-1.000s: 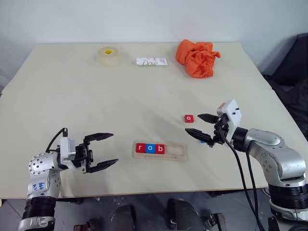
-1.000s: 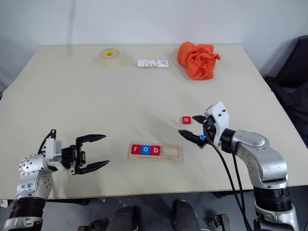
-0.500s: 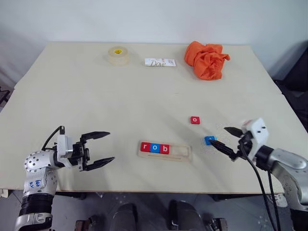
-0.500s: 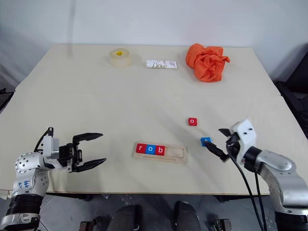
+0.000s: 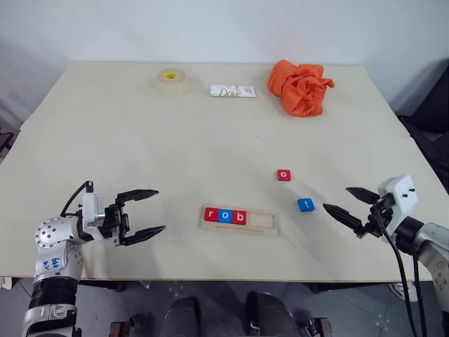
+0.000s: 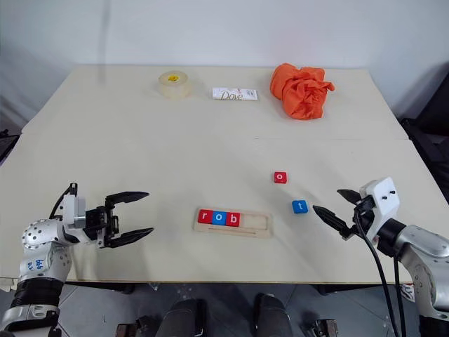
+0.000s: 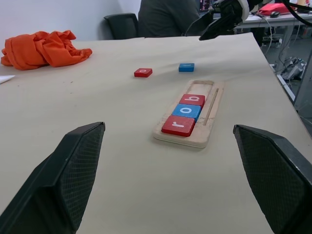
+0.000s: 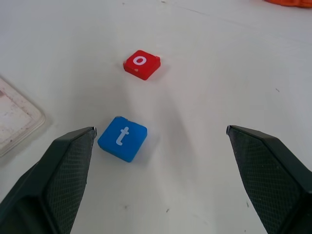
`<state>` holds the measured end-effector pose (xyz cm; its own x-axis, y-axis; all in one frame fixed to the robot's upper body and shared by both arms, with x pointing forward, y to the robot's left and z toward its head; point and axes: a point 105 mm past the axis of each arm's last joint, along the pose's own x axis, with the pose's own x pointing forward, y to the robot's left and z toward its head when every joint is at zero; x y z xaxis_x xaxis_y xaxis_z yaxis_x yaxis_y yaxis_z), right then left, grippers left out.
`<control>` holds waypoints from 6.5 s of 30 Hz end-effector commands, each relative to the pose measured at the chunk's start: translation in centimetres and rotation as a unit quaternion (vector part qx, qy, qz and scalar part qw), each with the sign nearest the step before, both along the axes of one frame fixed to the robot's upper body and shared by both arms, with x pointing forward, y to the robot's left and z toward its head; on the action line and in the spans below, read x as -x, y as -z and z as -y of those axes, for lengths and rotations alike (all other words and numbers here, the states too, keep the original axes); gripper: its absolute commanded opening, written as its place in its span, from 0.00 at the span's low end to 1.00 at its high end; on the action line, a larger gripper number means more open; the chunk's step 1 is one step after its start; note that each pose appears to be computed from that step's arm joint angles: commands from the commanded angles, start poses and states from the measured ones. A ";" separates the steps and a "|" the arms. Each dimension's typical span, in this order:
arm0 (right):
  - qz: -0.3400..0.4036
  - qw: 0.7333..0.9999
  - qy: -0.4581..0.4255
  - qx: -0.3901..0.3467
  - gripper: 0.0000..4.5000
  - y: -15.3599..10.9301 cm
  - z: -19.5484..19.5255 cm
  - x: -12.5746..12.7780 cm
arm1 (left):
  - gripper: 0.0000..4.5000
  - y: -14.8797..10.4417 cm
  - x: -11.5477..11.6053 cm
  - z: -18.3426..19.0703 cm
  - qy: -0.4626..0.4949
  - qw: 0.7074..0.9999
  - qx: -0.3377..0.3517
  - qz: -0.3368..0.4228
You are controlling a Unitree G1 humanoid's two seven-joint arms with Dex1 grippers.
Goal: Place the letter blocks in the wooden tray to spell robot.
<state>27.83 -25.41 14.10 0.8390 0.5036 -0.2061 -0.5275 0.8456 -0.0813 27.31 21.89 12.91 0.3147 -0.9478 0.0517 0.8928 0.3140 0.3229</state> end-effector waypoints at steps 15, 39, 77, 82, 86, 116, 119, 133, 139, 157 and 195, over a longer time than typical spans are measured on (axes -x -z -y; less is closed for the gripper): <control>0.027 0.999 -0.009 -0.029 0.99 -2.8 -5.4 -2.6 | 1.00 -1.1 -0.2 0.3 0.008 1.000 -0.002 0.027; -0.009 0.989 0.143 -0.019 0.99 2.5 -10.6 -10.0 | 1.00 -0.9 2.4 2.3 0.020 0.999 0.006 0.025; -0.034 0.994 0.107 0.000 0.32 1.9 -6.0 2.3 | 1.00 -0.7 0.6 3.2 0.049 0.998 0.015 0.019; -0.060 0.989 0.132 -0.015 0.32 3.6 -5.8 3.0 | 1.00 -0.8 0.4 3.2 0.052 0.998 0.015 0.021; -0.066 0.986 0.151 -0.025 0.32 4.6 -5.7 2.6 | 1.00 -0.9 0.4 3.2 0.051 0.998 0.014 0.023; 0.036 0.990 -0.091 0.103 0.99 2.0 -4.7 1.5 | 1.00 0.0 1.5 3.5 0.046 0.999 0.016 0.013; 0.021 0.978 -0.154 0.140 0.99 1.6 -4.6 0.9 | 1.00 0.3 1.7 3.8 0.058 0.998 0.015 0.007; -0.056 0.909 -0.325 0.255 0.99 1.1 -4.4 -1.4 | 1.00 0.5 3.4 3.2 0.036 0.999 0.011 0.003; -0.060 0.895 -0.348 0.272 0.99 1.1 -4.1 -1.7 | 1.00 0.5 4.7 2.6 0.012 1.000 0.008 -0.004; -0.072 0.890 -0.353 0.280 0.99 1.9 -3.6 -1.1 | 1.00 0.4 4.7 2.7 0.003 1.000 0.011 -0.006; -0.078 0.900 -0.347 0.253 0.32 -0.2 -5.1 -1.7 | 1.00 0.5 4.1 2.8 0.000 1.000 0.013 -0.001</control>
